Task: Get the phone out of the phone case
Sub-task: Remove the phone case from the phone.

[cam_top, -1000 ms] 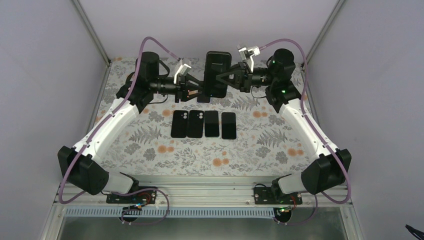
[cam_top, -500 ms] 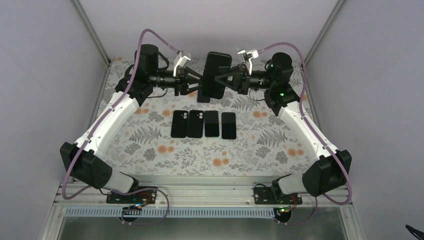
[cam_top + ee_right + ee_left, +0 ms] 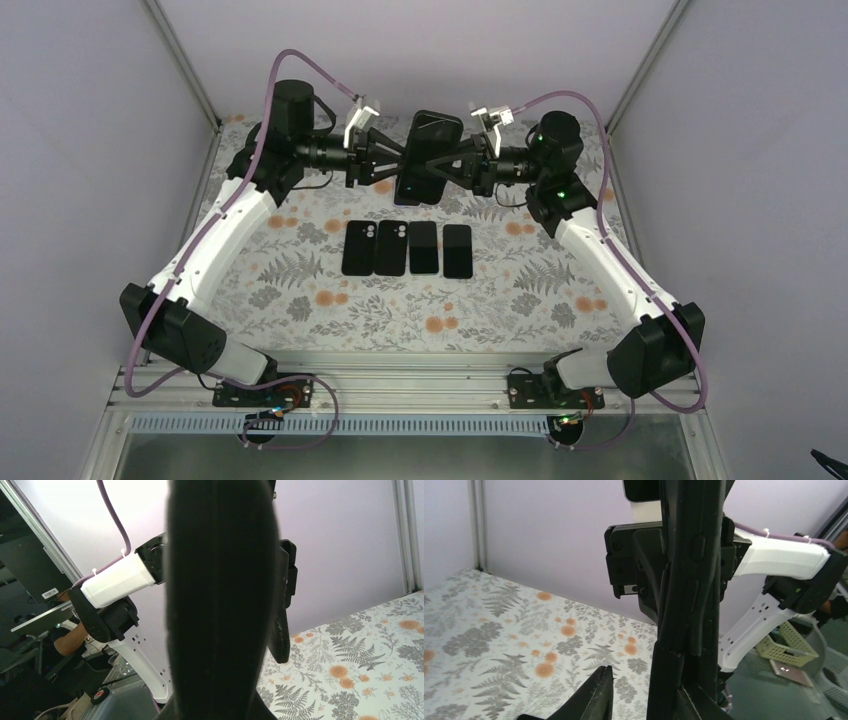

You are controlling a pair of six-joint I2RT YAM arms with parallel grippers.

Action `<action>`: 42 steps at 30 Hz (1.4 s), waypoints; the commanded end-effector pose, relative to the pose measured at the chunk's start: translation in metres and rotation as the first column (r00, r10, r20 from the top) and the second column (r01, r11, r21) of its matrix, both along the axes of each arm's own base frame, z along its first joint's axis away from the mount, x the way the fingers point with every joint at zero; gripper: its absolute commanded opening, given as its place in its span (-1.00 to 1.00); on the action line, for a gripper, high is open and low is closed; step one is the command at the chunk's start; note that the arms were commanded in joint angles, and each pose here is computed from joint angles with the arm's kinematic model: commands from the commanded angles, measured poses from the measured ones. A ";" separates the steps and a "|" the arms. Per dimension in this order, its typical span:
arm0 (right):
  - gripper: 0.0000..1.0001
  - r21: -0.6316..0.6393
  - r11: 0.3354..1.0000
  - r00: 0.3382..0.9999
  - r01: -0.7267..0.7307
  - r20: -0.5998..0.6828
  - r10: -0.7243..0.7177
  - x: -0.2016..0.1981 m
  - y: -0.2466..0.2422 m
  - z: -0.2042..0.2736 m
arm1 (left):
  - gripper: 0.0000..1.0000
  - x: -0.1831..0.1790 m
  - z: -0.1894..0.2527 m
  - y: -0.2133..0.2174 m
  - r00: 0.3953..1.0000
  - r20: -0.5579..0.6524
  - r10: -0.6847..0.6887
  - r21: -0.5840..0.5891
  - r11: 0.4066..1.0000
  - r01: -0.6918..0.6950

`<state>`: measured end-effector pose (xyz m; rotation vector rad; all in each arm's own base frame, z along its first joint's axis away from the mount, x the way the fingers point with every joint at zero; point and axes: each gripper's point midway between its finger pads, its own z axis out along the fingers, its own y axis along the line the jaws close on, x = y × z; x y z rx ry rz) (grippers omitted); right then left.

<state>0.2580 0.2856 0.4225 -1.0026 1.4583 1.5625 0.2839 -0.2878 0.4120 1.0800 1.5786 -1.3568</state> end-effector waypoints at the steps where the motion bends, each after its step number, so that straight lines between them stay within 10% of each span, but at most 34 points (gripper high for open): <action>1: -0.93 -0.053 0.946 0.940 -0.321 -0.142 0.311 -0.062 0.020 -0.031 | -0.55 -0.009 0.045 -0.012 0.980 0.196 -0.039 -0.085 0.995 0.056; 8: -0.92 -0.051 0.960 0.959 -0.275 -0.090 0.270 -0.053 0.009 -0.014 | -0.95 -0.011 0.028 -0.003 0.988 0.149 -0.032 -0.071 0.997 0.043; 16: -0.10 -0.045 0.980 0.979 -0.192 -0.081 0.188 -0.034 -0.006 0.002 | -0.95 0.002 0.018 0.015 0.995 0.095 0.041 -0.073 0.997 -0.034; 39: -0.93 -0.047 0.996 0.992 -0.077 -0.107 0.071 -0.001 -0.012 -0.001 | -0.94 0.001 0.002 0.009 0.998 0.065 0.022 -0.063 0.998 -0.018; 42: -0.93 -0.042 0.992 0.987 -0.121 -0.116 0.115 -0.009 -0.012 -0.004 | -0.71 0.006 0.009 0.008 0.997 0.076 0.029 -0.071 0.997 -0.024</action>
